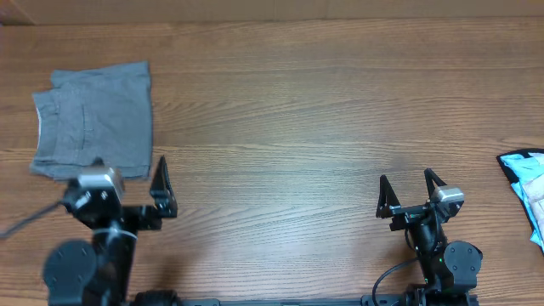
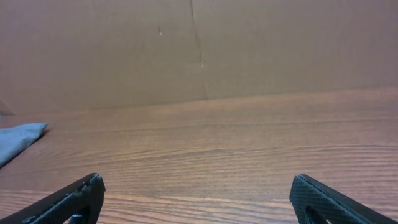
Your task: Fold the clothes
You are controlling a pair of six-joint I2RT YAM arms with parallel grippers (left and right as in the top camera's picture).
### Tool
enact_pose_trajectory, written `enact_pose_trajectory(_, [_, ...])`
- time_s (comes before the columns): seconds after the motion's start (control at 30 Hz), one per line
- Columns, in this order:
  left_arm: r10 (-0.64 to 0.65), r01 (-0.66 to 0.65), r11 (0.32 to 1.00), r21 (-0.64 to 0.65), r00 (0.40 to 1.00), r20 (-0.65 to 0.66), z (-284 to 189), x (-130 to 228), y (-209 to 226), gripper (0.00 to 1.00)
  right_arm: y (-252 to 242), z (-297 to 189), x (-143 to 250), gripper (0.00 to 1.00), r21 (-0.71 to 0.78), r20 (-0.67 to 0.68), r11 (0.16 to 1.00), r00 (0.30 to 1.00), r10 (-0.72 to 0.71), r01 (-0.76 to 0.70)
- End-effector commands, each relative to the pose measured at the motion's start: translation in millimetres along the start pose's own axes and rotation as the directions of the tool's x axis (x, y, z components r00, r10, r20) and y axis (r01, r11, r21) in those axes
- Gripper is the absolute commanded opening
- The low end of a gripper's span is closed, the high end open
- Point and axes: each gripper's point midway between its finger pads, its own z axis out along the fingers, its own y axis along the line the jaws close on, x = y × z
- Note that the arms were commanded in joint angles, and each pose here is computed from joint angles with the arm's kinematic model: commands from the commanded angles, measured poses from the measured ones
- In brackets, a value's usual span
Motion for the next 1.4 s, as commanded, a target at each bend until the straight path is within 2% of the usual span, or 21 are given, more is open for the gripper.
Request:
enact_pose_trajectory(0.0, [0.021,-0.022,0.999,0.048,0.999,0.032,-6.1,18.5,-6.9,1.0,-0.3,-0.3,-1.2,1.0,0.001,0.009,1.0,1.0,-0.002,0.002])
enact_pose_trajectory(0.27, [0.018,-0.028,0.993,0.114,0.996,0.084,6.3,75.5,-13.2,1.0,-0.3,-0.3,-1.3,1.0,0.001,0.01,1.0,1.0,-0.002,0.002])
enact_pose_trajectory(0.7, [-0.01,-0.023,0.986,0.163,0.98,0.198,40.2,125.9,-18.3,1.0,-0.3,-0.3,-1.2,1.0,0.001,0.009,1.0,1.0,-0.002,0.002])
enact_pose_trajectory(0.9, [-0.007,-0.018,0.986,0.163,0.989,0.149,44.0,141.8,-17.9,1.0,-0.3,-0.3,-1.2,1.0,0.001,0.009,1.0,1.0,-0.002,0.002])
enact_pose_trajectory(1.03, [0.0,-0.007,0.988,0.152,0.999,0.044,47.1,167.6,-14.9,1.0,-0.3,-0.3,-1.2,1.0,0.001,0.009,1.0,1.0,-0.002,0.002])
enact_pose_trajectory(1.37, [0.0,-0.007,0.989,0.15,0.999,0.045,47.5,167.2,-14.7,1.0,-0.3,-0.3,-1.3,1.0,0.001,0.01,1.0,1.0,-0.002,0.002])
